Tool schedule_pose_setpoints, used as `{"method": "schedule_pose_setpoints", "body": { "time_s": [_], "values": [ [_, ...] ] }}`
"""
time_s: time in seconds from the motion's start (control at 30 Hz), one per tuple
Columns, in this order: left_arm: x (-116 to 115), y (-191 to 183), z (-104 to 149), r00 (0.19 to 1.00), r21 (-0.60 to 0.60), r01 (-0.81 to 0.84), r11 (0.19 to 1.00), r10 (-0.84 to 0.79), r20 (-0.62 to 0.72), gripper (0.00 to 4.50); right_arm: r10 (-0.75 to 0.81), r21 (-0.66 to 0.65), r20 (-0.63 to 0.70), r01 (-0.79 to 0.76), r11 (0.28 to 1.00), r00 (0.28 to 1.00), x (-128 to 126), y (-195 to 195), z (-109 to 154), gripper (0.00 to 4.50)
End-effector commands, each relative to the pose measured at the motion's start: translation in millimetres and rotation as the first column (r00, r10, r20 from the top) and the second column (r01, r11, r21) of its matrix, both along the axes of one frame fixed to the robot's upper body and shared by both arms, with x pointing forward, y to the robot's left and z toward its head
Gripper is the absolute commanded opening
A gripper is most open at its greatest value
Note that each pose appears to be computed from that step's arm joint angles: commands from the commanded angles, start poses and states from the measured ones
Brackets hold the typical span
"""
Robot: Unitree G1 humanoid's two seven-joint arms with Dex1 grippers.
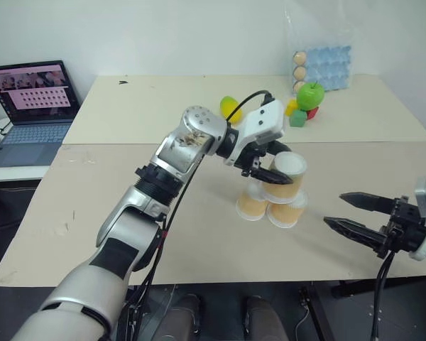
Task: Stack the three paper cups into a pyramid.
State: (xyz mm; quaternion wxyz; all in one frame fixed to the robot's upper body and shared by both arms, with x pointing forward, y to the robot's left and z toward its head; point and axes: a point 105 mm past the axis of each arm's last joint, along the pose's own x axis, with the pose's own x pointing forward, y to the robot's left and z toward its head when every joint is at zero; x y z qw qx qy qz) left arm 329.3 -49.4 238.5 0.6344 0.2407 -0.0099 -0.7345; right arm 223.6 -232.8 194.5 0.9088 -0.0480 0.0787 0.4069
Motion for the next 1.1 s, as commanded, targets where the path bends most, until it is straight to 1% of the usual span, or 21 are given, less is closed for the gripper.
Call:
{"method": "schedule_pose_setpoints", "body": {
  "time_s": [0.03,0.23,0.33,0.53,0.6,0.67,0.73,0.8,0.87,0.97,1.0,1.07,1.1],
  "values": [
    [-2,-4,14,0.998,-0.03,0.019,0.999,-0.017,0.057,4.47,0.017,-0.007,0.05,-0.017,1.0,0.999,-3,4,9,4.5],
    [2,2,19,0.998,-0.032,-0.004,0.999,0.006,0.066,4.47,0.022,-0.008,0.048,-0.022,1.0,0.999,-2,4,10,4.5],
    [6,7,31,0.997,-0.057,-0.034,0.998,0.038,0.064,4.47,0.026,-0.007,0.046,-0.026,1.0,0.999,-1,3,11,4.5],
    [18,34,83,0.99,-0.166,-0.14,0.976,0.139,-0.018,4.47,0.047,-0.016,0.038,-0.047,0.999,0.998,2,4,13,4.5],
    [22,49,103,0.981,-0.211,-0.192,0.958,0.184,-0.059,4.47,0.053,-0.02,0.035,-0.053,0.998,0.998,5,5,14,4.5],
    [25,66,115,0.971,-0.241,-0.237,0.941,0.226,-0.075,4.47,0.057,-0.023,0.035,-0.057,0.998,0.998,7,5,15,4.5],
    [30,89,119,0.95,-0.272,-0.311,0.911,0.288,-0.123,4.47,0.074,-0.027,0.025,-0.073,0.997,0.997,9,5,16,4.5],
    [32,102,121,0.933,-0.293,-0.356,0.887,0.322,-0.157,4.47,0.082,-0.032,0.02,-0.082,0.996,0.996,10,5,17,4.5],
    [40,127,114,0.886,-0.325,-0.463,0.825,0.435,-0.159,4.47,0.051,-0.033,0.024,-0.05,0.998,0.998,17,-2,20,4.5],
    [51,158,95,0.784,-0.335,-0.614,0.715,0.601,-0.154,4.47,0.004,-0.036,0.023,-0.003,0.999,1.0,25,-12,21,4.5],
    [51,167,84,0.75,-0.327,-0.652,0.684,0.644,-0.149,4.47,-0.029,-0.034,0.021,0.03,0.999,0.999,29,-18,21,4.5],
    [49,174,74,0.717,-0.321,-0.685,0.654,0.682,-0.142,4.47,-0.063,-0.038,0.017,0.063,0.997,0.998,32,-24,19,4.5],
    [48,184,61,0.677,-0.31,-0.723,0.617,0.722,-0.142,4.47,-0.082,-0.037,0.008,0.083,0.996,0.997,32,-28,17,4.5]
  ]
}}
